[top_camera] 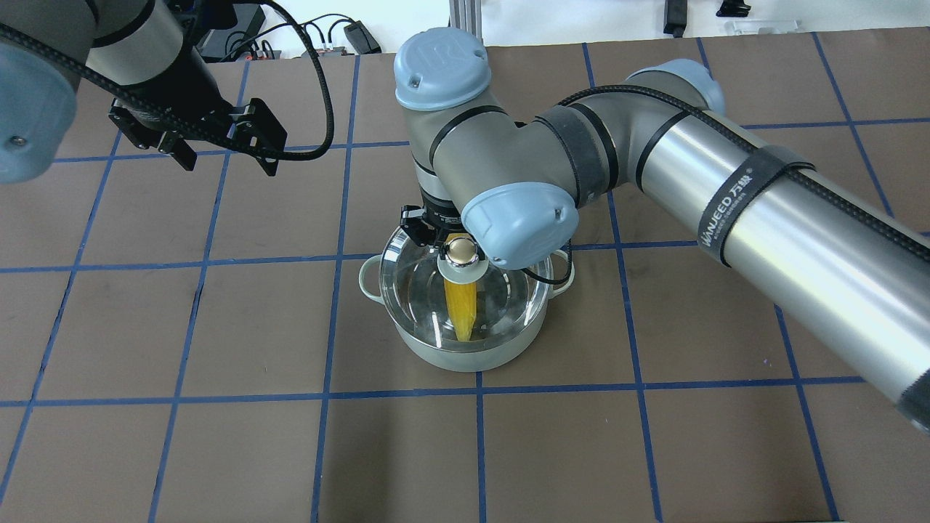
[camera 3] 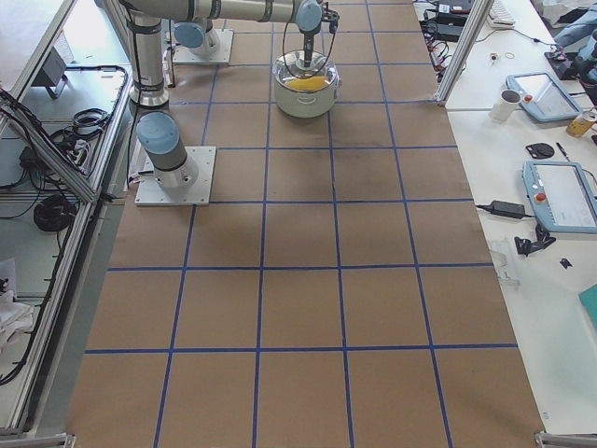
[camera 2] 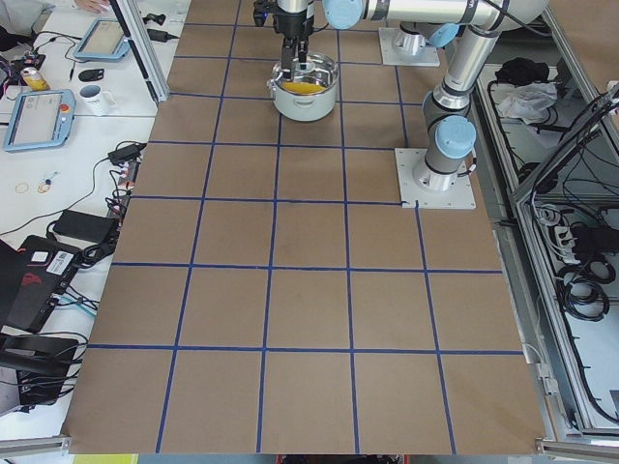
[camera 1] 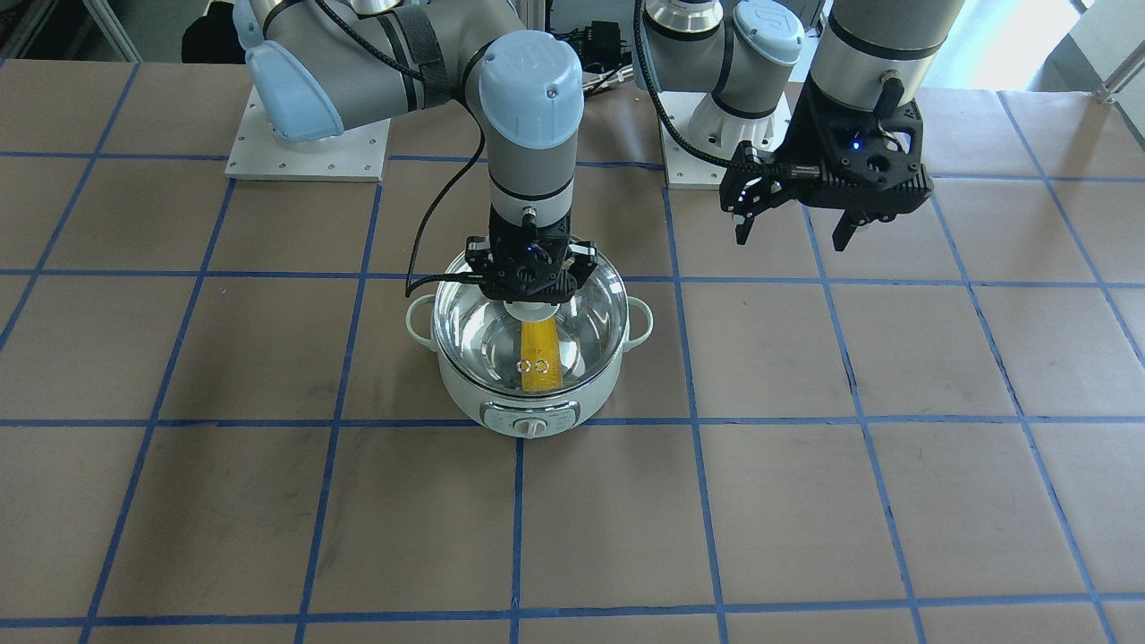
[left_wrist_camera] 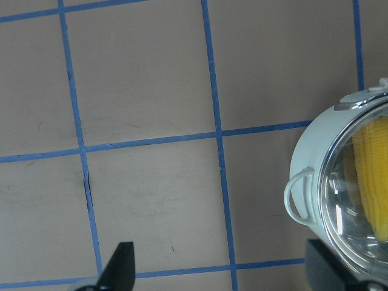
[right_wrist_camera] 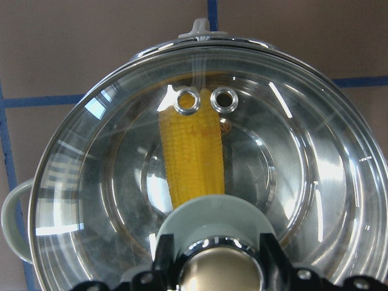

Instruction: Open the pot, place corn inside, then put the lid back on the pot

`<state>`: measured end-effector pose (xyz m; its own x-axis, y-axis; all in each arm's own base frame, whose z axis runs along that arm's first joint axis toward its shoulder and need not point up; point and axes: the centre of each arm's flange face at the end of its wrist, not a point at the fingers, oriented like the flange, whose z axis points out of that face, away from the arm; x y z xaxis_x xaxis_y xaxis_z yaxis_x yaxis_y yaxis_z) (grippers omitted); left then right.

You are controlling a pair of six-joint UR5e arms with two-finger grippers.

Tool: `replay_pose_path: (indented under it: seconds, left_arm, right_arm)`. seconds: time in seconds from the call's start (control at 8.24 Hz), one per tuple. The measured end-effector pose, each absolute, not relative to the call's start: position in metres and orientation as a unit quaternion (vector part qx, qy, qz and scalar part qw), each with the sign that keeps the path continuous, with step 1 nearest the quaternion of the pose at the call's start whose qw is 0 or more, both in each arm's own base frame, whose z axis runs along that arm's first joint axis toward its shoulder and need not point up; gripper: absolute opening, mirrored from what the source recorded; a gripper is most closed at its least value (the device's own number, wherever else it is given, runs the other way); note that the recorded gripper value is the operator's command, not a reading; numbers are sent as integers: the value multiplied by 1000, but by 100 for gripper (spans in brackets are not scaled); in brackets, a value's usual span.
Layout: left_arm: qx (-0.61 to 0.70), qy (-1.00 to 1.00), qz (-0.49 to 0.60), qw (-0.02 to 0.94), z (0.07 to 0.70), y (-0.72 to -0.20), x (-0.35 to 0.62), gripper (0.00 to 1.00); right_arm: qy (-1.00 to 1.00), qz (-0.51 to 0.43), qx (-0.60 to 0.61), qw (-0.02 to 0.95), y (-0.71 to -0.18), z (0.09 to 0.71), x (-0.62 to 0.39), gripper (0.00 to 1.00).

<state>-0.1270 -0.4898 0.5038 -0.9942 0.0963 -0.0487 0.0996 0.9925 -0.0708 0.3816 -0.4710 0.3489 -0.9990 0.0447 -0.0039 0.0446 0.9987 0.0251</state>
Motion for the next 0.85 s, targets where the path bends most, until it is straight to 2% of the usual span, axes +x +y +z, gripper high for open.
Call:
replay_pose_path:
  seconds: [0.24, 0.36, 0.49, 0.61, 0.85]
  left_arm:
    - [49, 998, -35, 22, 509, -483, -125, 100]
    - [52, 998, -33, 25, 508, -482, -123, 100]
    - [56, 998, -29, 27, 509, -480, -123, 100]
    - [60, 997, -27, 27, 509, -479, -122, 100]
    - [63, 998, -20, 26, 499, -487, -121, 100]
  right_arm:
    - [1000, 8, 21, 4, -472, 350, 382, 47]
    - [1000, 5, 18, 3, -473, 351, 382, 53]
    - [1000, 2, 15, 2, -473, 351, 382, 55]
    - [1000, 1, 14, 1, -474, 351, 381, 69]
    - [1000, 1, 14, 1, -474, 350, 382, 79]
